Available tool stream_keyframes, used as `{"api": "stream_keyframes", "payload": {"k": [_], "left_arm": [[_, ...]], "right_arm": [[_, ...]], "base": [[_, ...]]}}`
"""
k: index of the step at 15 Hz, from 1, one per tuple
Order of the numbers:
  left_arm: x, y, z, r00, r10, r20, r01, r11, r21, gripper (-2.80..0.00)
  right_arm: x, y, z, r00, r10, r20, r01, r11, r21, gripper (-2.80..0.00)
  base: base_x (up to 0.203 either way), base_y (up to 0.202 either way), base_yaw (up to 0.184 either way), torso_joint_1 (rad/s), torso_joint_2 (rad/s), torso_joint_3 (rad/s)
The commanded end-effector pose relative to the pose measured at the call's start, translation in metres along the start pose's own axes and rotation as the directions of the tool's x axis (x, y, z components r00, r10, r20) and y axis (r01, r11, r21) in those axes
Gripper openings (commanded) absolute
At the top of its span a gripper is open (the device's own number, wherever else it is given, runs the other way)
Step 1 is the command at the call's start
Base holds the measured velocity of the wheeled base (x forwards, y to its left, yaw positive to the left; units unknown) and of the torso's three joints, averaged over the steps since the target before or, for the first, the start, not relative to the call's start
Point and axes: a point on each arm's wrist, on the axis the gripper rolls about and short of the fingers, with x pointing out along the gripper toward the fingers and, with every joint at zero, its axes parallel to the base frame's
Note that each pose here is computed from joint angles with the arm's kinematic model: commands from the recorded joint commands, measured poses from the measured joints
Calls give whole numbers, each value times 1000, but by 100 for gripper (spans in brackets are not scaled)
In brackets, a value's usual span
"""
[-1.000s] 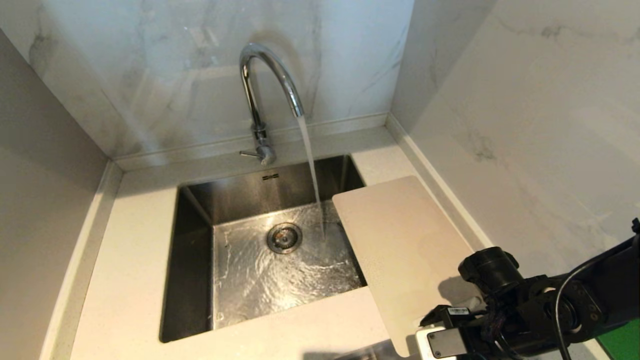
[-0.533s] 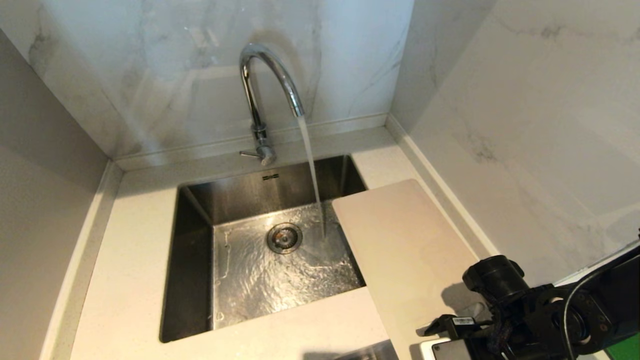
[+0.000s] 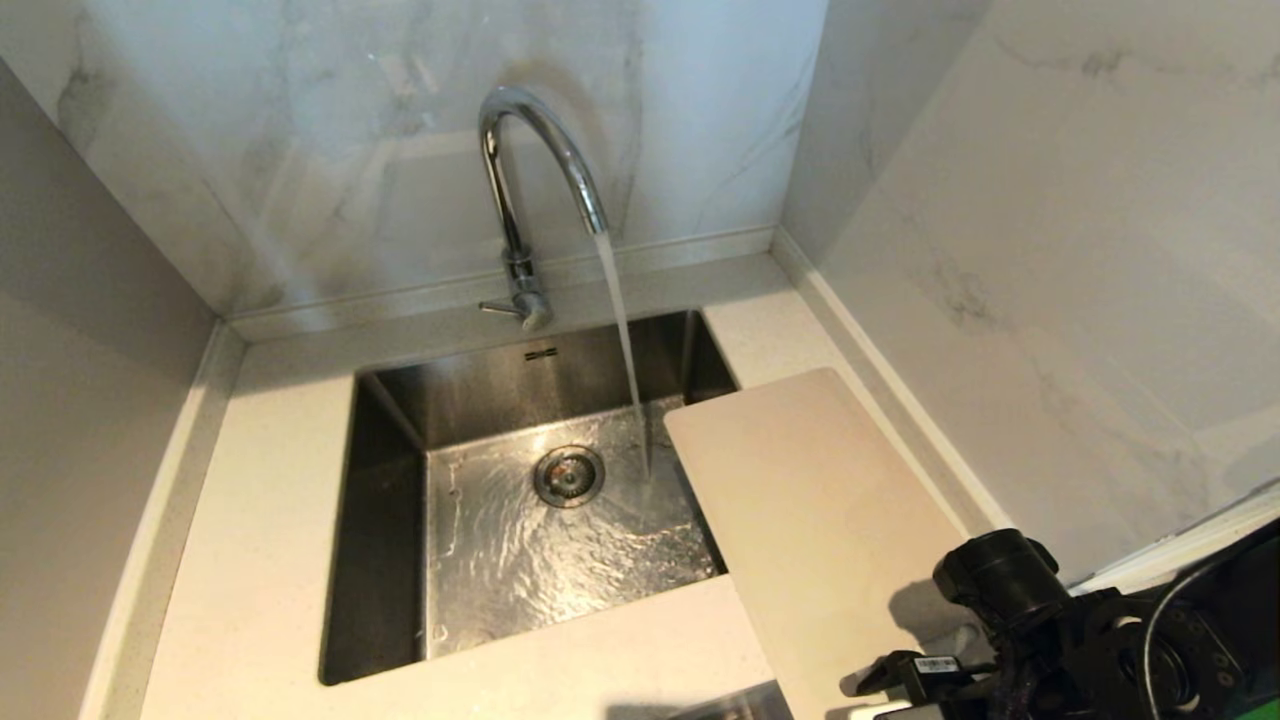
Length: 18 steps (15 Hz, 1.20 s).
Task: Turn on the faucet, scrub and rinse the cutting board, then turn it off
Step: Pick up the cutting board
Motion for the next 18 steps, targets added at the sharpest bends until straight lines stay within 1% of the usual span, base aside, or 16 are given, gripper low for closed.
{"api": "stream_keyframes", "payload": {"k": [1,4,6,8,12,14,16,18], "left_arm": [[0,0,0,1000,0,-1,0,1000,0,-280],[0,0,0,1000,0,0,0,1000,0,-280],[0,0,0,1000,0,2,0,1000,0,-280],[0,0,0,1000,0,1,0,1000,0,-280],[0,0,0,1000,0,2,0,1000,0,-280],[0,0,0,1000,0,-1,0,1000,0,-280],[0,0,0,1000,0,-1,0,1000,0,-280],[0,0,0,1000,0,2,0,1000,0,-280]], "right_arm": [[5,-3,-1,1000,15,0,-15,1000,-3,0],[12,-4,-3,999,36,-3,-36,999,20,0],[16,-9,-4,1000,7,0,-7,1000,18,0],[17,-10,-5,999,-2,-38,3,1000,16,0],[22,-8,-1,998,20,-59,-20,1000,-4,0],[24,-9,1,996,18,-86,-19,1000,-14,0],[27,-9,2,991,19,-133,-22,1000,-22,0],[31,-8,5,988,31,-151,-37,999,-37,0]], "base": [[0,0,0,0,0,0],[0,0,0,0,0,0],[0,0,0,0,0,0],[0,0,0,0,0,0],[0,0,0,0,0,0],[0,0,0,0,0,0],[0,0,0,0,0,0],[0,0,0,0,0,0]]}}
